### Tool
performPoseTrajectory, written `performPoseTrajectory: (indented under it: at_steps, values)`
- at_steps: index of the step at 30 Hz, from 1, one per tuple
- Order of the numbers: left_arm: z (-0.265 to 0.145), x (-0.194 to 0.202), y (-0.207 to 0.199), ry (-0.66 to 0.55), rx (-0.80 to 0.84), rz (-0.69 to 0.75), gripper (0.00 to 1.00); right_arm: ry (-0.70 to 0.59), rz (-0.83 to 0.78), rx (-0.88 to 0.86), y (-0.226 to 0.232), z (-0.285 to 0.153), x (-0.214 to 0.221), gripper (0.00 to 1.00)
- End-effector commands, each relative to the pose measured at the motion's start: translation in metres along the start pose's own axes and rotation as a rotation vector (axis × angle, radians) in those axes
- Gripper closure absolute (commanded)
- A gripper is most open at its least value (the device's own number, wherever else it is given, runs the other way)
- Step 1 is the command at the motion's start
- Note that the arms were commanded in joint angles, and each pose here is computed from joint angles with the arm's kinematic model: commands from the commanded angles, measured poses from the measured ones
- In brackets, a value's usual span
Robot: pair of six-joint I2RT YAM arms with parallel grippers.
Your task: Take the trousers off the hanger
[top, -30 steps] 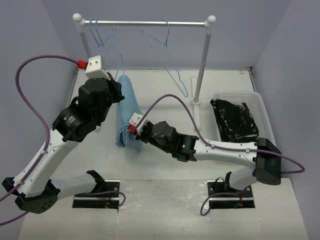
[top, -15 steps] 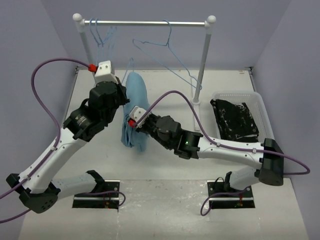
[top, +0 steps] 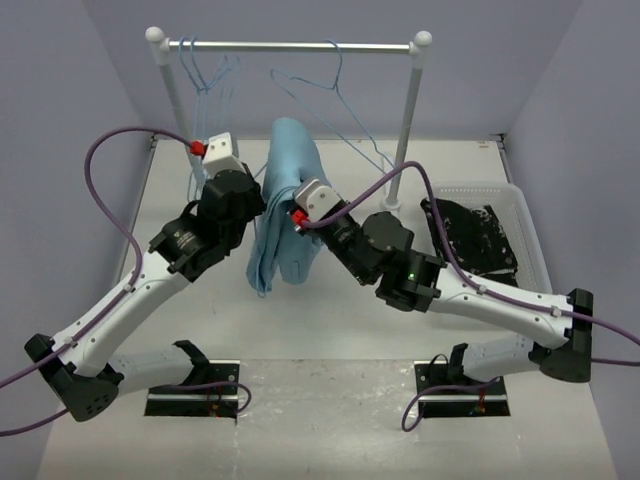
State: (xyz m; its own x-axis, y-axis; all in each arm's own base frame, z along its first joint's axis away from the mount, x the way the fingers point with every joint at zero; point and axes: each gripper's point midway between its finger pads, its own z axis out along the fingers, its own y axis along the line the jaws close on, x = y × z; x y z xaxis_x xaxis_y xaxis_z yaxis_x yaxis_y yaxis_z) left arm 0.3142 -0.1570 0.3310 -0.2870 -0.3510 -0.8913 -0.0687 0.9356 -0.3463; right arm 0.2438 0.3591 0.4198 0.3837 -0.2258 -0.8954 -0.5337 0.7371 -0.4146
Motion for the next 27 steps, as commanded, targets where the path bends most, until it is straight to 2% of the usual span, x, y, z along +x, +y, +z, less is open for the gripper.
performPoseTrajectory:
  at_steps: [1,5,7,10,14,17,22,23,25,26,27]
  values:
    - [0.013,0.028,0.019,0.047,-0.097,0.048,1.00,-0.530,0.313,0.263,-0.140,-0.067,-0.171,1.00]
    - [0.021,0.046,0.017,0.095,-0.095,0.068,1.00,-0.648,0.355,0.241,-0.168,-0.097,-0.210,1.00]
    - [0.021,0.047,0.017,0.098,-0.086,0.067,1.00,-0.662,0.341,0.283,-0.188,-0.106,-0.225,1.00]
    - [0.019,0.045,0.020,0.090,-0.091,0.071,1.00,-0.606,0.299,0.371,-0.216,-0.110,-0.227,1.00]
    - [0.012,0.039,0.024,0.066,-0.082,0.073,1.00,-0.535,0.273,0.408,-0.241,-0.125,-0.216,1.00]
    - [0.007,0.033,0.026,0.050,-0.079,0.070,1.00,-0.472,0.312,0.433,-0.258,-0.148,-0.206,1.00]
    - [-0.001,0.021,0.028,0.020,-0.068,0.077,1.00,-0.358,0.326,0.641,-0.300,-0.200,-0.177,1.00]
    - [-0.002,0.019,0.028,0.015,-0.067,0.082,1.00,-0.335,0.362,0.718,-0.316,-0.228,-0.168,1.00]
    - [-0.004,0.016,0.029,0.005,-0.062,0.085,1.00,-0.304,0.359,0.764,-0.324,-0.248,-0.154,1.00]
    - [-0.004,0.014,0.029,-0.001,-0.063,0.089,1.00,-0.259,0.357,0.834,-0.336,-0.273,-0.142,1.00]
    - [-0.005,0.011,0.028,-0.008,-0.061,0.088,1.00,-0.210,0.337,0.870,-0.339,-0.281,-0.131,1.00]
